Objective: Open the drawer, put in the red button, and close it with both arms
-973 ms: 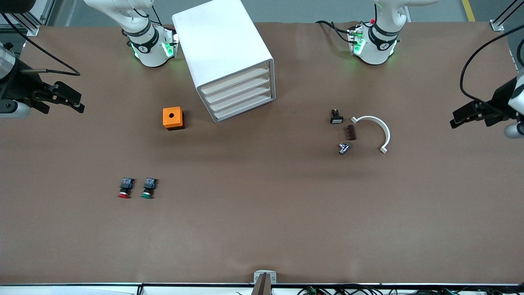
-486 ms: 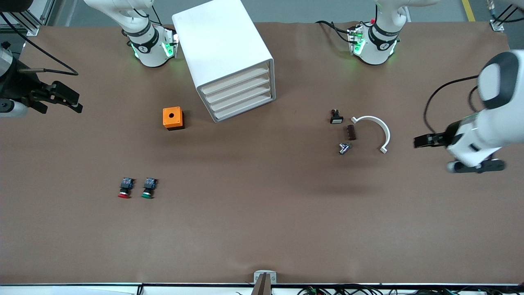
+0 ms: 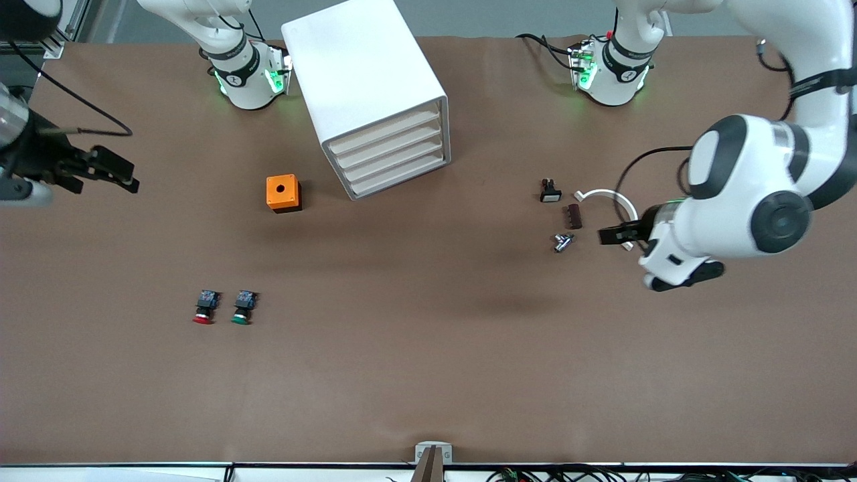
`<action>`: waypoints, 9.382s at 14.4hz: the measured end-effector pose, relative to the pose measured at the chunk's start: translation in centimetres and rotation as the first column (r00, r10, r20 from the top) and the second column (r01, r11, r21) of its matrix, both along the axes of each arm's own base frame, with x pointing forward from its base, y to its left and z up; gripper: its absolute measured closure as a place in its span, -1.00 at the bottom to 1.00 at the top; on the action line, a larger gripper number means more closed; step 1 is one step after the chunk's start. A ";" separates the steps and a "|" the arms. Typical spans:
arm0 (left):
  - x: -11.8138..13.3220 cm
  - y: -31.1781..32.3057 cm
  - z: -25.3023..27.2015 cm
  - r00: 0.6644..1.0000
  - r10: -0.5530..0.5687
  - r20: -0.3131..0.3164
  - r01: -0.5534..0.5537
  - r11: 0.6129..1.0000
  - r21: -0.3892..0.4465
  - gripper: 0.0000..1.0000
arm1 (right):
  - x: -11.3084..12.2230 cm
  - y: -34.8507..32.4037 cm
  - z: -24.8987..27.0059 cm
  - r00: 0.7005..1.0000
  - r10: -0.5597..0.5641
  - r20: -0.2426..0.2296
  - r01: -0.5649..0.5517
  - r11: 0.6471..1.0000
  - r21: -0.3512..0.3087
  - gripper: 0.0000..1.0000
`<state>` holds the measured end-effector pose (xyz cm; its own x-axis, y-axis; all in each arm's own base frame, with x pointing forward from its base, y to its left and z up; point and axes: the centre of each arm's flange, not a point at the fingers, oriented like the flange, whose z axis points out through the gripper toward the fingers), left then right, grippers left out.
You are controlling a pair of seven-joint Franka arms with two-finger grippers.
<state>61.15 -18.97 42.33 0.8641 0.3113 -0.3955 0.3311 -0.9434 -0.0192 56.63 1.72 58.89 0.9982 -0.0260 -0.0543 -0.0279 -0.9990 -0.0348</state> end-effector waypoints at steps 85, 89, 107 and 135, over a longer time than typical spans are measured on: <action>-3.9 -22.0 -22.6 -0.067 0.727 -0.684 -0.492 0.572 0.656 -0.96 | -14.8 44.4 -20.0 0.553 -0.832 -0.038 0.833 0.554 -0.004 0.17; -1.2 -20.1 -20.4 0.086 0.595 -0.799 -0.625 0.657 0.422 -0.98 | -16.5 47.1 -23.4 0.499 -0.865 -0.043 0.866 0.500 -0.015 0.17; 3.6 -21.1 -9.4 0.905 0.419 -0.075 -0.424 0.877 -0.226 -0.98 | -10.4 44.2 -16.3 0.679 -0.733 -0.030 0.728 0.678 -0.099 -1.00; -20.5 -43.8 -12.6 0.974 0.083 0.211 -0.102 0.991 0.082 -0.98 | 4.8 -1.6 -2.1 0.994 -0.062 -0.093 0.057 0.997 -0.047 -1.00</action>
